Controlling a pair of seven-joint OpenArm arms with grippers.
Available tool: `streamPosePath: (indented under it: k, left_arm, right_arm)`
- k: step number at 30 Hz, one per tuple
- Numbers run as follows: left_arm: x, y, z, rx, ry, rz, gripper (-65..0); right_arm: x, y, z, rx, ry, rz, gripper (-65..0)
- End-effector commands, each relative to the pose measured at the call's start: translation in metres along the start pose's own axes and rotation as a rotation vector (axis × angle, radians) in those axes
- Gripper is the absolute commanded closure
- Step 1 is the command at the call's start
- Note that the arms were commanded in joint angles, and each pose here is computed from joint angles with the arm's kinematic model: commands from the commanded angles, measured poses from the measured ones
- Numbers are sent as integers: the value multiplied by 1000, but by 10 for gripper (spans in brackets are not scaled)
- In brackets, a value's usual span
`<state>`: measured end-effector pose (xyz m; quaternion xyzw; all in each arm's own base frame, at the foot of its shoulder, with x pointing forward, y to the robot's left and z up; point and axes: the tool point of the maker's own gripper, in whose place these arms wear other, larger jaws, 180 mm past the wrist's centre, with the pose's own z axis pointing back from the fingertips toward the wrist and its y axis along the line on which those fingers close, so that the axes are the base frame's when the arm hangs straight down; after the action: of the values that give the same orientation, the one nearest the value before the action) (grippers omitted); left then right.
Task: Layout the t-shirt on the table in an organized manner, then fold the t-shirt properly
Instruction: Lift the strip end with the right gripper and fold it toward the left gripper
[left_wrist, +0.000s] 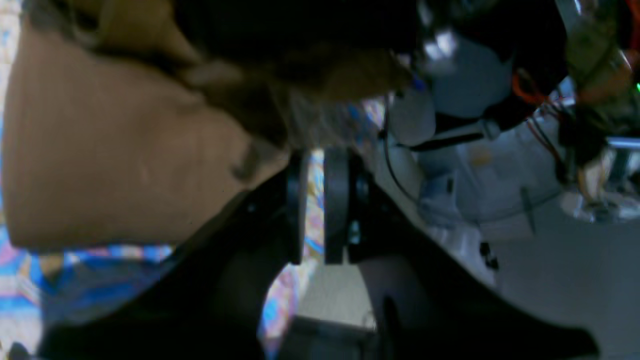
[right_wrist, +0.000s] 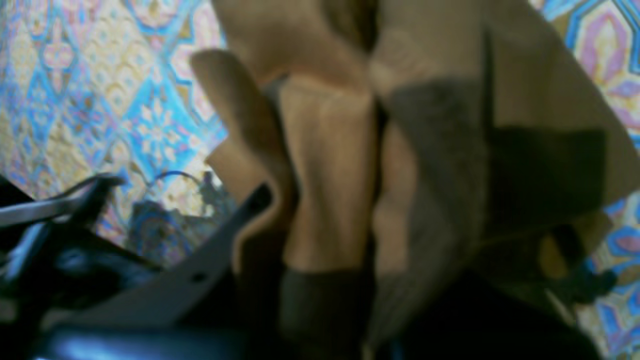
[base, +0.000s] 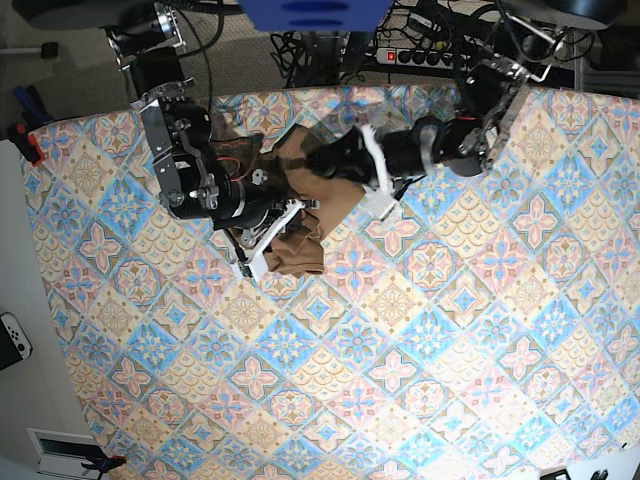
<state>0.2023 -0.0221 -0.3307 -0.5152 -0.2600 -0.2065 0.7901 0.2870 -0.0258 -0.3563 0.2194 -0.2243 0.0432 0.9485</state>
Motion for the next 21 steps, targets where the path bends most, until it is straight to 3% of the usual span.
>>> streamPosePath:
  k: [1,5,9,12,15,21]
  left_arm:
    - [15,-12,6,-37,-44,-29,-63]
    - [12,-16,12,-36,-32,-41,-63]
    - [12,-15,14,-33,-31,-43,-63]
    - [23,-11,29,-11,-79,-33,-63]
    - [44,-11,54,-8,-202,27,-63]
    - [74,2,106,37,-396,100,-63]
  right_arm:
    - [13,3,6,9,-38,17,0]
    - [-12,18,0,32,68,63,0]
    - [-31,35,-4,61,124,125,-200]
    - [-43,47,-8,81,158,166,-294]
    - [-50,52,-9,88,175,192,-326]
    - [-46,57,-7,99,162,199,-325]
